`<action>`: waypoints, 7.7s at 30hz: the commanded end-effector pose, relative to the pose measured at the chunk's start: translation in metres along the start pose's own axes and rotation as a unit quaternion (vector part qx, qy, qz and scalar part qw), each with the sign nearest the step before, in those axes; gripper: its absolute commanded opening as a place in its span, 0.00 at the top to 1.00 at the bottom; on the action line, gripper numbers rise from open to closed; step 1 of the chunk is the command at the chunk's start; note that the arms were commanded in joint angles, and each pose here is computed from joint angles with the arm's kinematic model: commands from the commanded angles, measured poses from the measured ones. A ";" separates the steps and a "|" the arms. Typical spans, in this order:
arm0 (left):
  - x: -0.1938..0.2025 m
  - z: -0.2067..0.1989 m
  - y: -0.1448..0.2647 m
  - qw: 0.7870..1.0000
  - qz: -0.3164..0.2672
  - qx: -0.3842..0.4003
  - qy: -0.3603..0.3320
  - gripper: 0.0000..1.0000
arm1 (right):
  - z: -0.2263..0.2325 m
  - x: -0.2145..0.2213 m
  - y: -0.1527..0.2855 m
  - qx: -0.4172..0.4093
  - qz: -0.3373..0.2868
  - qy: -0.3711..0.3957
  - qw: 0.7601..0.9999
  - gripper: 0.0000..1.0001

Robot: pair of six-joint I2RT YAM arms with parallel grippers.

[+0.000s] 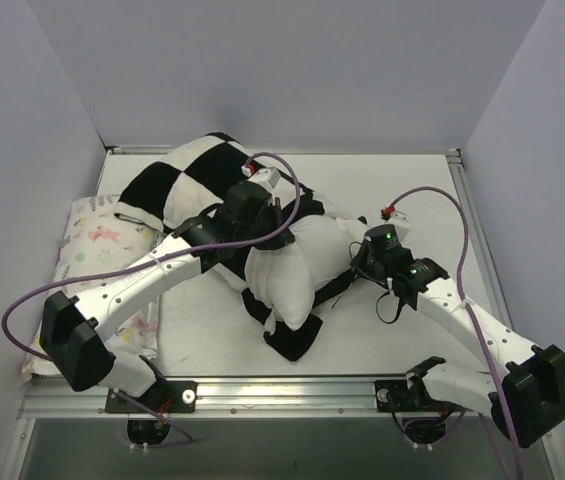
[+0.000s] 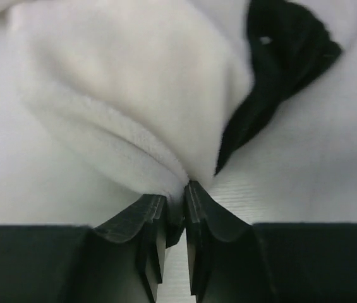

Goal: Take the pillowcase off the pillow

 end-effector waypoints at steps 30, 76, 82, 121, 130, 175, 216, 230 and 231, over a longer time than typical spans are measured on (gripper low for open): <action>-0.006 -0.025 0.107 0.982 -0.154 0.108 0.024 1.00 | -0.013 -0.108 -0.065 -0.076 0.037 -0.182 0.980 0.56; -0.056 -0.133 -0.071 0.987 -0.081 0.139 -0.006 1.00 | -0.037 0.012 0.030 -0.096 0.017 0.001 0.995 0.00; -0.052 -0.144 -0.071 0.986 -0.079 0.148 -0.009 1.00 | -0.025 0.011 0.018 -0.130 0.018 -0.015 0.991 0.06; 0.026 -0.006 -0.022 0.974 -0.063 -0.188 -0.107 0.96 | -0.013 -0.062 0.062 -0.062 -0.046 -0.033 0.996 1.00; -0.001 0.119 0.032 0.929 -0.096 -0.357 0.011 1.00 | -0.015 -0.108 0.089 -0.058 -0.091 -0.085 0.991 1.00; 0.085 0.030 0.012 0.991 -0.040 -0.130 -0.019 0.81 | -0.040 -0.040 -0.067 -0.098 0.017 -0.098 0.990 1.00; -0.104 0.099 -0.074 0.966 0.017 -0.236 -0.098 1.00 | -0.017 -0.071 0.069 -0.009 -0.163 0.064 0.985 1.00; -0.127 0.187 -0.036 0.964 -0.039 -0.264 0.002 1.00 | -0.049 -0.100 0.069 0.030 -0.146 -0.031 0.988 1.00; -0.127 0.179 -0.037 0.967 -0.041 -0.252 -0.006 0.97 | -0.048 -0.099 0.064 0.027 -0.142 -0.032 0.989 1.00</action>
Point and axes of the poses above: each gripper's point midway between its finger pads, its own y axis back along the fingers, its own z axis along the line the jaws close on, x = y × z, the point moved 7 cm from there along y, back along the fingers, and after that the axes turned 14 degrees about -y, right-handed, at the moved point
